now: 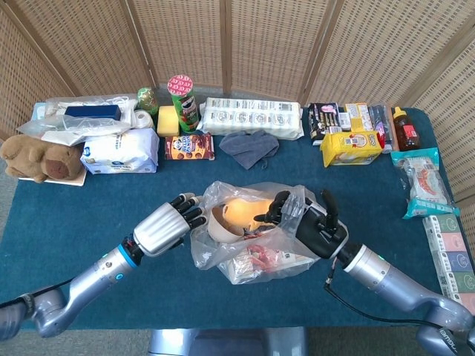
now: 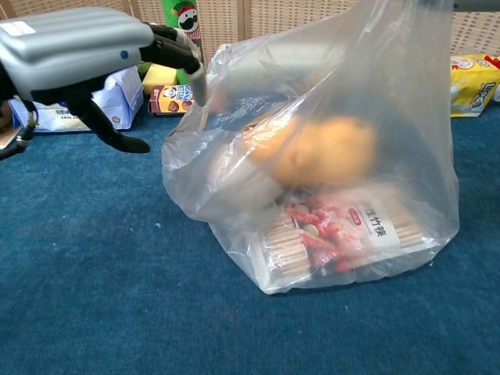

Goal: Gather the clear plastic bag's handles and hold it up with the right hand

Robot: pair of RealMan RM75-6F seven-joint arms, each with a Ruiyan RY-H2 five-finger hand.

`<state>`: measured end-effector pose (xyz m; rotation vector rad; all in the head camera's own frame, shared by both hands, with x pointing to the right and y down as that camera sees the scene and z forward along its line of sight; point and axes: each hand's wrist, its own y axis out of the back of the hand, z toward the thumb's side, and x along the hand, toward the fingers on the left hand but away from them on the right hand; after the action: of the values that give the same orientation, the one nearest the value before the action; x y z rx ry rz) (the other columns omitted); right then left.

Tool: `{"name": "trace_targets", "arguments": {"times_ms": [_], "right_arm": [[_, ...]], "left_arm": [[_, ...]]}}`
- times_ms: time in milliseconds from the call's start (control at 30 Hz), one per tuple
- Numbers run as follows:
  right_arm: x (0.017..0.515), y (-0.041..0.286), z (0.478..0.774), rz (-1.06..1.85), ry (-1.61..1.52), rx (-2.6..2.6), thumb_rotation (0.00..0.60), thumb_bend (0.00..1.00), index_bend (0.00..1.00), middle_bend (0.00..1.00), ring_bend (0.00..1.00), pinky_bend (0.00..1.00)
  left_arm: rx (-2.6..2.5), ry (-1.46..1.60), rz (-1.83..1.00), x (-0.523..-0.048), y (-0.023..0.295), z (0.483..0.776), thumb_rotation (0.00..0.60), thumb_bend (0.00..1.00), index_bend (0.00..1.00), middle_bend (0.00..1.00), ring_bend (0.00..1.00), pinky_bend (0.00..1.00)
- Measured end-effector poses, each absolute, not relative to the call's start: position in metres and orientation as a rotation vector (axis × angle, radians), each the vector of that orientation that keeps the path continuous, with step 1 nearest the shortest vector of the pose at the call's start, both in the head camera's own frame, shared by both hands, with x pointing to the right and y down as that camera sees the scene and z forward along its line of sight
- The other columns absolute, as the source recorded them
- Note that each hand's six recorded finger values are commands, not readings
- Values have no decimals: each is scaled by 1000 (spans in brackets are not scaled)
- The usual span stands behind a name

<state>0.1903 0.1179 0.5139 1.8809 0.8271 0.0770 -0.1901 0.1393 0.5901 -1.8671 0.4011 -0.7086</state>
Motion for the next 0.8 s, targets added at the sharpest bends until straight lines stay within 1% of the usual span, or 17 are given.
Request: {"name": "trace_targets", "arguments": {"times_ms": [233, 333, 467, 500, 600, 700, 800], "right_arm": [[191, 118, 512, 81, 828, 1883, 222, 172, 393, 465, 410, 200], [191, 118, 511, 83, 828, 1884, 225, 172, 393, 465, 410, 198], [192, 119, 509, 89, 828, 1884, 224, 172, 393, 465, 410, 197], [192, 119, 509, 90, 827, 1884, 224, 172, 393, 465, 411, 197], [193, 120, 508, 93, 828, 1887, 224, 172, 392, 465, 411, 196], [194, 120, 507, 95, 830, 1888, 222, 172, 392, 465, 411, 195], [194, 121, 507, 96, 828, 1891, 223, 171, 393, 465, 411, 195]], "left_arm": [[-1826, 442, -636, -169, 140, 599, 600, 175, 334, 297, 150, 182], [-1803, 456, -593, -160, 140, 598, 600, 192, 333, 314, 183, 183], [-1767, 462, -537, -147, 139, 597, 600, 215, 337, 377, 243, 192], [-1768, 464, -530, -144, 139, 597, 600, 223, 348, 389, 254, 195], [-1760, 479, -508, -137, 137, 595, 600, 262, 442, 476, 327, 214], [-1748, 499, -496, -133, 133, 594, 600, 283, 491, 542, 386, 235], [-1738, 512, -490, -130, 130, 591, 600, 294, 546, 585, 416, 246]]}}
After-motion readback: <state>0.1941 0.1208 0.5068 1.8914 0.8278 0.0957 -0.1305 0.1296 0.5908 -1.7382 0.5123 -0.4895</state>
